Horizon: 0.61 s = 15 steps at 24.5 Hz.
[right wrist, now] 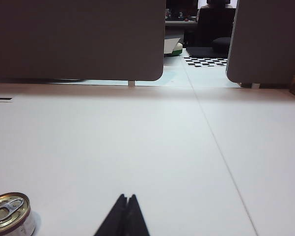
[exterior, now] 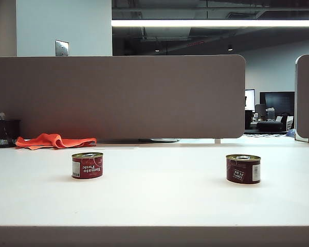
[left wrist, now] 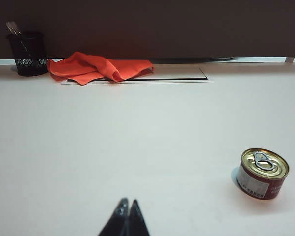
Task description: Stack a can of tomatoes on the right onto the can of tomatoes on the left.
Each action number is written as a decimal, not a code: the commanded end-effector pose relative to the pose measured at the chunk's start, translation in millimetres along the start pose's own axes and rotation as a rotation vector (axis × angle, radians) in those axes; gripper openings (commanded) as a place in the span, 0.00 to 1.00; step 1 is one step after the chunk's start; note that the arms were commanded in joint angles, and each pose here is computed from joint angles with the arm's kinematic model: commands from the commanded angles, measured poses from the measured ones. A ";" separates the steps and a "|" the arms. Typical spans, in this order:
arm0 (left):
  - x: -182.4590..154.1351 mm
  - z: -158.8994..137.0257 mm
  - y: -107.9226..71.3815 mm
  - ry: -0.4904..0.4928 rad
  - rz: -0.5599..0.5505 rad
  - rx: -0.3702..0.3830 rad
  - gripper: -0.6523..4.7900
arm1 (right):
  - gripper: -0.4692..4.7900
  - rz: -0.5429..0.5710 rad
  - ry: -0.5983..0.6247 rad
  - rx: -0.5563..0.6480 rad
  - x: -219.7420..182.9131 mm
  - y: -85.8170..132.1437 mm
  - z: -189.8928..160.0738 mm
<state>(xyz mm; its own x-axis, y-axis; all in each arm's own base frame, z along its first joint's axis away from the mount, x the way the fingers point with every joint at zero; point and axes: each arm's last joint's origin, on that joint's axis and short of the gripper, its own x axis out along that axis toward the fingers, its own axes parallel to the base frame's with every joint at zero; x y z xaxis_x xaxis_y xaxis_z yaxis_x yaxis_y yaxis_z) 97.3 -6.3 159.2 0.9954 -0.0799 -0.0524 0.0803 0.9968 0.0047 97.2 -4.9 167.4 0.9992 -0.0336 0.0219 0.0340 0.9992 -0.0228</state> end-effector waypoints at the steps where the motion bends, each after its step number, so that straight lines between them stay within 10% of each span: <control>1: -0.3 2.5 0.1 -0.013 0.001 -0.002 0.11 | 0.08 0.002 -0.013 0.003 0.3 0.1 -0.1; 9: -0.7 4.1 0.2 -0.019 0.004 -0.002 0.11 | 0.08 0.002 -0.015 0.003 0.2 0.1 0.5; 15: -22.4 68.7 -0.2 -0.212 -0.005 -0.006 0.11 | 0.08 -0.018 -0.291 0.074 -11.5 -1.5 53.1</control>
<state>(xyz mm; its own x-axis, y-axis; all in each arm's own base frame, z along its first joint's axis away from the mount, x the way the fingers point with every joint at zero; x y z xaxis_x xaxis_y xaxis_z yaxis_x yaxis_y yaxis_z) 83.8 -5.5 213.5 0.9919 -0.0801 0.0984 0.0798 0.9968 0.0073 92.0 -4.7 194.9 0.9865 -0.0366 0.1597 0.0302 0.9986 0.0425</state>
